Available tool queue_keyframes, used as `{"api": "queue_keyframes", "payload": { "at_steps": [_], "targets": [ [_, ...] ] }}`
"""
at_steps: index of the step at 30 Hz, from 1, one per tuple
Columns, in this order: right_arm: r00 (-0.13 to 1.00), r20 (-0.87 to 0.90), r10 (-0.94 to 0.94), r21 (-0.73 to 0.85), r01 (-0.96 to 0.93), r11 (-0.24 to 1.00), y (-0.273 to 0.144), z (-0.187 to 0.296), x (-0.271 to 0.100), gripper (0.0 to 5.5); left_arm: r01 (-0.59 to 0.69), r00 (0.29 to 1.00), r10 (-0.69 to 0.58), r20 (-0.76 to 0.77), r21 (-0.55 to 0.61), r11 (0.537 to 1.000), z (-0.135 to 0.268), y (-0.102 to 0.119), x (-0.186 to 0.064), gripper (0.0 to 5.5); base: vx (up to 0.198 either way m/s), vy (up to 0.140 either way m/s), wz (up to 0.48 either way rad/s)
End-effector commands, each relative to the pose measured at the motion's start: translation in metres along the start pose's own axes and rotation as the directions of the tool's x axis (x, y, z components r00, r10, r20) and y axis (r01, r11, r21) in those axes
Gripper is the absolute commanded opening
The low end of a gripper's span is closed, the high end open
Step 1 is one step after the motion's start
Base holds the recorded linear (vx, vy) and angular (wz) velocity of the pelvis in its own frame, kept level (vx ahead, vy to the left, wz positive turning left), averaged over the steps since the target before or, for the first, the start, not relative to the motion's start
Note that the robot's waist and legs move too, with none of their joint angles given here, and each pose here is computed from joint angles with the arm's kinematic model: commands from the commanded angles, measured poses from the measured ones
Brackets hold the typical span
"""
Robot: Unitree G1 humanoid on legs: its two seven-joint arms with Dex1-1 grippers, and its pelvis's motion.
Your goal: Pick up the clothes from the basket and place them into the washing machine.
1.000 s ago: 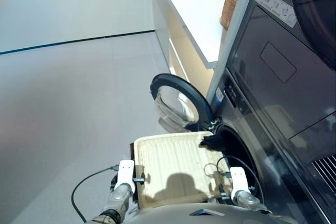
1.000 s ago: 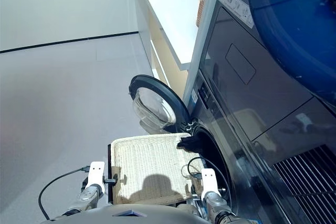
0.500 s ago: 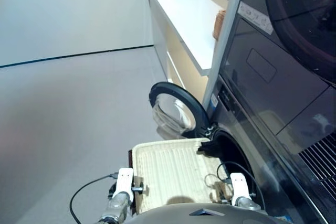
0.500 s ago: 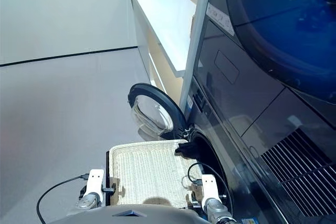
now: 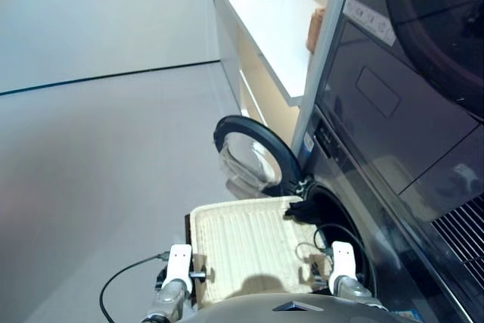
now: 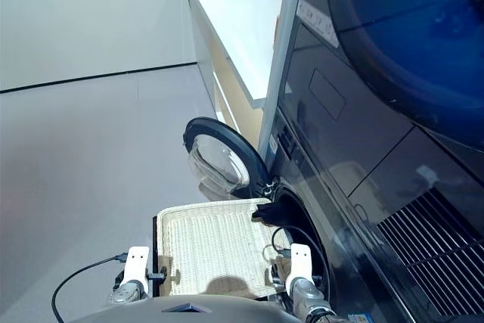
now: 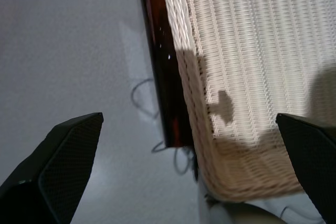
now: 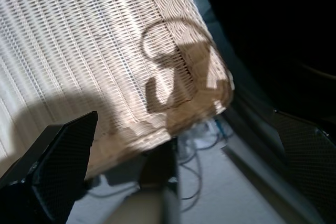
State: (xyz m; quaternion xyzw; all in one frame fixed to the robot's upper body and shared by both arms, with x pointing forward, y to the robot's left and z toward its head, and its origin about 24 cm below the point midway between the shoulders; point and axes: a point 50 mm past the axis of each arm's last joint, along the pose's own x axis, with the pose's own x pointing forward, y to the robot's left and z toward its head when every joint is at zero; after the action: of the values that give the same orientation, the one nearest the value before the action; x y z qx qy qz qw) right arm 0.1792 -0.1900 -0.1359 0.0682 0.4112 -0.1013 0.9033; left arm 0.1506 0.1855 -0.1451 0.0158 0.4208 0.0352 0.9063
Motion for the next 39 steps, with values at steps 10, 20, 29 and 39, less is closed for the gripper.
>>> {"api": "queue_keyframes", "payload": {
  "at_steps": [10,20,29,39],
  "targets": [
    [0.839,0.544,-0.020,0.218,-0.119,0.969,0.051,0.203,-0.001,5.50,0.108,0.890,-0.045,0.453,-0.114,0.988,0.131,-0.035,0.011,5.50,-0.043,0.006,0.038],
    [0.680,0.696,-0.231,0.398,-0.098,0.912,0.019,0.317,-0.040,5.50,0.251,0.759,-0.096,0.644,-0.154,0.956,0.178,-0.045,-0.010,5.50,0.003,0.002,0.020],
    [0.548,0.750,-0.370,0.504,-0.112,0.856,-0.013,0.378,-0.083,5.50,0.287,0.717,-0.089,0.691,-0.176,0.942,0.191,-0.046,-0.019,5.50,0.078,0.011,0.035],
    [0.428,0.771,-0.471,0.559,-0.102,0.823,-0.043,0.417,-0.124,0.00,0.291,0.742,-0.101,0.662,-0.183,0.939,0.181,-0.056,-0.016,5.50,0.037,0.007,-0.005]
  ]
}}
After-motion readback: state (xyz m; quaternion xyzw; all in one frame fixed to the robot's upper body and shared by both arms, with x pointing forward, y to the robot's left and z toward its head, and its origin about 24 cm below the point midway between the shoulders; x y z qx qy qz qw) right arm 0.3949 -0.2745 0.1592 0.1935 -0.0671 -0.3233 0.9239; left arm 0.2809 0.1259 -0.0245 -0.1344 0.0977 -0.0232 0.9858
